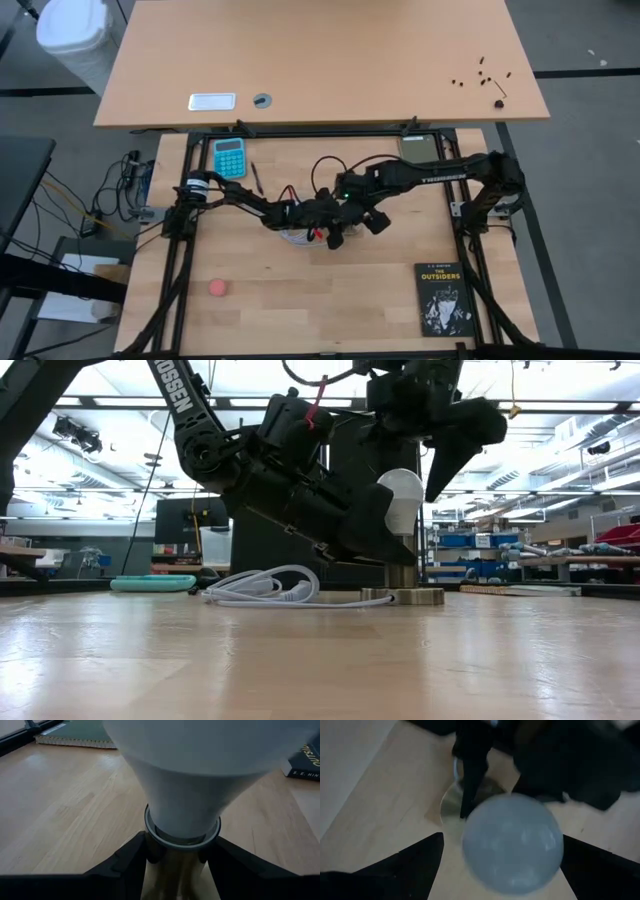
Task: Screw lightbulb
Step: Insert the white lightbulb into the desk lamp
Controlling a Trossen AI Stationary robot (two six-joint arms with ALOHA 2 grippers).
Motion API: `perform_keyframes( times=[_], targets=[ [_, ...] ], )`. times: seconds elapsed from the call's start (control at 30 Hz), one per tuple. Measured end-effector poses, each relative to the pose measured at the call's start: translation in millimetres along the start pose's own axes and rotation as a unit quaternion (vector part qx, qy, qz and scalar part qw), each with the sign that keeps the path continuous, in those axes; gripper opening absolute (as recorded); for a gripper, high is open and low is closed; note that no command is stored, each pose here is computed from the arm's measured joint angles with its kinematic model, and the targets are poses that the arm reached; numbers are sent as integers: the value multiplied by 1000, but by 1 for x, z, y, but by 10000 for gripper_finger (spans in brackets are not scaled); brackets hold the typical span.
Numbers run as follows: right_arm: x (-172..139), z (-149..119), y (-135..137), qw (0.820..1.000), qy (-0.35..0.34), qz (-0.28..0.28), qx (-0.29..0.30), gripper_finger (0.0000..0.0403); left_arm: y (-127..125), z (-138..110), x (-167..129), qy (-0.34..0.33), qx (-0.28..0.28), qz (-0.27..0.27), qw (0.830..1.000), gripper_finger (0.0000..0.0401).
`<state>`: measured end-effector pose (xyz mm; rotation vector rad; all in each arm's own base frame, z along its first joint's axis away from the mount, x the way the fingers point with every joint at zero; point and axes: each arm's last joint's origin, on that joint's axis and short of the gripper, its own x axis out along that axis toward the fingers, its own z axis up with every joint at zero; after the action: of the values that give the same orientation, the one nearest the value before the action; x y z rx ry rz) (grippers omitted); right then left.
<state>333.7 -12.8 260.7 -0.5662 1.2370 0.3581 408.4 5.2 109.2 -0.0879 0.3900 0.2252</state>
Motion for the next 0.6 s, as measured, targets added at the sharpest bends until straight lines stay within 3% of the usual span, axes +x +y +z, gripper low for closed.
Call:
perform_keyframes(
  times=[0.6],
  targets=[
    [21,13,2,999,1,-6,-41,380,0,1,0,-6,-1,-1,1000,193]
  ],
)
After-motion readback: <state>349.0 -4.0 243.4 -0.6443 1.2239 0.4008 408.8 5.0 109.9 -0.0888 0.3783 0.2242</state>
